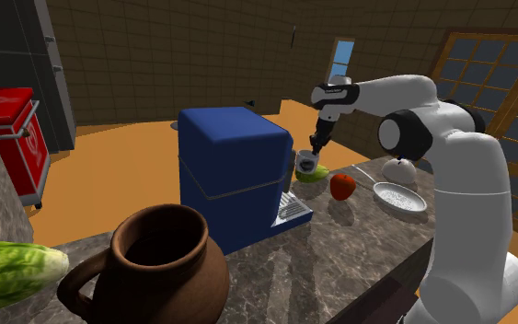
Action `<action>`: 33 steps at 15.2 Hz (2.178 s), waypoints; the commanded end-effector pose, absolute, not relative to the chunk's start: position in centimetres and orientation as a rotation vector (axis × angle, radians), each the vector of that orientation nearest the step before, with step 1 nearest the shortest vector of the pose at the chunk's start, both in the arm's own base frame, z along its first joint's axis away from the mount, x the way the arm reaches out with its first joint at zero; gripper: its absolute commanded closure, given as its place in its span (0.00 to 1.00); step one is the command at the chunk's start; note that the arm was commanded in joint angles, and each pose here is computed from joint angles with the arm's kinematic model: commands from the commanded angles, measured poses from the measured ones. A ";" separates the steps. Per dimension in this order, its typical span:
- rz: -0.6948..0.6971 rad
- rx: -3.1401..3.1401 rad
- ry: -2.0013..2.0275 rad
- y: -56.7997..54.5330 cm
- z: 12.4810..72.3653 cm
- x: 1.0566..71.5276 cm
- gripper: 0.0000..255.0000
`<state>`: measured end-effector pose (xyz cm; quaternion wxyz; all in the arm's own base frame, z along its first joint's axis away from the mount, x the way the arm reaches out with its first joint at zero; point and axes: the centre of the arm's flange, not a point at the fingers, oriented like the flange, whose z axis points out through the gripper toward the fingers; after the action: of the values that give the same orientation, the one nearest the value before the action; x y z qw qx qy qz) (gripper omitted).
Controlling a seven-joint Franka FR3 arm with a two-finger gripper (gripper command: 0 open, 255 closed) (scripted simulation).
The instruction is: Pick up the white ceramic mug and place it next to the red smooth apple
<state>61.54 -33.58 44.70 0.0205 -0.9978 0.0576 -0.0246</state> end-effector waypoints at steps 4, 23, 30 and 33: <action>-0.077 -3.095 0.178 -33.6 42.1 61.5 1.00; -0.077 -3.095 0.178 -33.6 32.0 61.5 1.00; -0.077 -3.095 0.179 -33.6 28.7 61.5 1.00; -0.077 -3.095 0.178 -33.6 28.7 61.5 1.00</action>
<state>61.57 -33.73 29.11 0.0187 -0.9977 0.0583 -0.0278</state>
